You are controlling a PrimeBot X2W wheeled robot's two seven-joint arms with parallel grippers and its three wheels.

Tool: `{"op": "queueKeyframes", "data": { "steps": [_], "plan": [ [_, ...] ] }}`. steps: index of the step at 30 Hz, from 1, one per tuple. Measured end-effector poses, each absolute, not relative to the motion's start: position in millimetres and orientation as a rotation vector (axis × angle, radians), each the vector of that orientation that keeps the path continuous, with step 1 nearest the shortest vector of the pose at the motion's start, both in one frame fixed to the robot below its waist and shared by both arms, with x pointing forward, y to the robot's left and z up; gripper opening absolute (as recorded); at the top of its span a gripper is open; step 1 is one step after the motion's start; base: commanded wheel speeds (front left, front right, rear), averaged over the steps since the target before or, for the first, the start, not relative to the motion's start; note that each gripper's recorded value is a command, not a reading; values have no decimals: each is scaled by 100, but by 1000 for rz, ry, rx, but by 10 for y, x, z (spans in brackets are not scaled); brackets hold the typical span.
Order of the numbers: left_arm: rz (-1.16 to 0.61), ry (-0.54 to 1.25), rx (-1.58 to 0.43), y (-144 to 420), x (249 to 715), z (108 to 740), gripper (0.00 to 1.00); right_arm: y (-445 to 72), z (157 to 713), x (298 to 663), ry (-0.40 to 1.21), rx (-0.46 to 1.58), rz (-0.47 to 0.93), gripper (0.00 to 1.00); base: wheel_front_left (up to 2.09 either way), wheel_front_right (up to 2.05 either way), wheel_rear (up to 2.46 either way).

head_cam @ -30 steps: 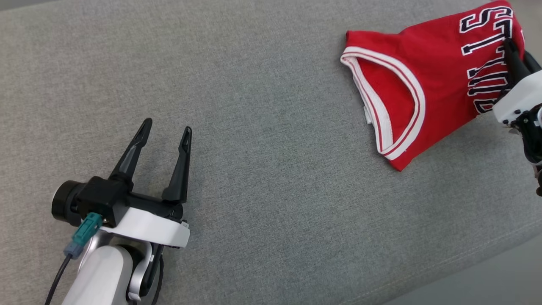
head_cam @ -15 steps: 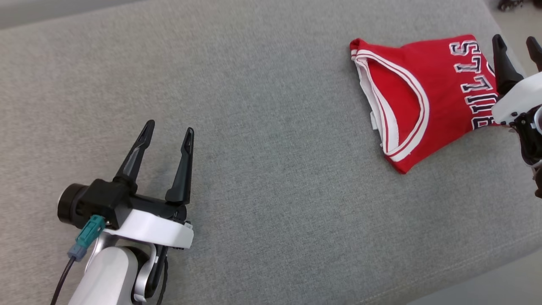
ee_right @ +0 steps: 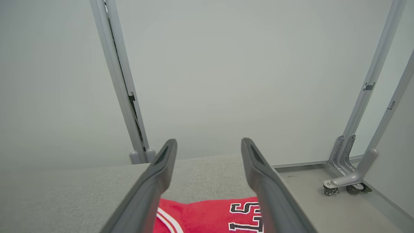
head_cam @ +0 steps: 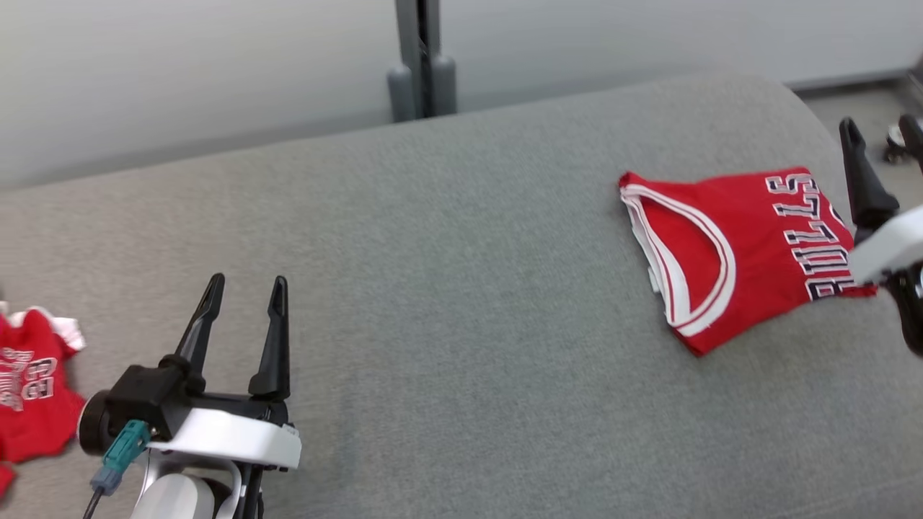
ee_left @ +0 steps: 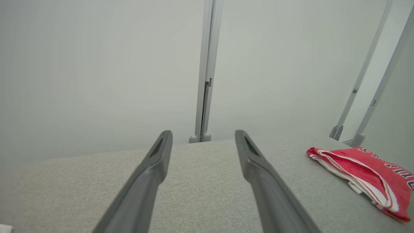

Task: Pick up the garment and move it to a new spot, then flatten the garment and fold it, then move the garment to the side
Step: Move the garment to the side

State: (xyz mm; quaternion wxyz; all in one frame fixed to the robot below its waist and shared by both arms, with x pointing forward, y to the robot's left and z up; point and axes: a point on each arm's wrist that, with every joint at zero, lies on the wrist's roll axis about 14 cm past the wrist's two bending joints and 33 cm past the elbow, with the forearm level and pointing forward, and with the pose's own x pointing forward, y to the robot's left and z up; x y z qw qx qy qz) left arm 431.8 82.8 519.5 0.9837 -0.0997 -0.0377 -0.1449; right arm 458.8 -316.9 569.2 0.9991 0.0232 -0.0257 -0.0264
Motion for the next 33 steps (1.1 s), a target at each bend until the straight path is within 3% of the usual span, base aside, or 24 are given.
{"op": "queueKeyframes", "data": {
  "steps": [7,18,33],
  "plan": [
    [-176,-118,-200,1228,4022,5359,100,-2765,5870,4269,-180,95,46,100,0,0,0],
    [-34,-87,-214,1600,3607,5202,100,-2121,5694,3675,-226,128,153,100,0,0,0],
    [3,-48,-200,1669,3512,5028,100,-1946,5525,3446,-195,172,133,100,0,0,0]
  ]
}}
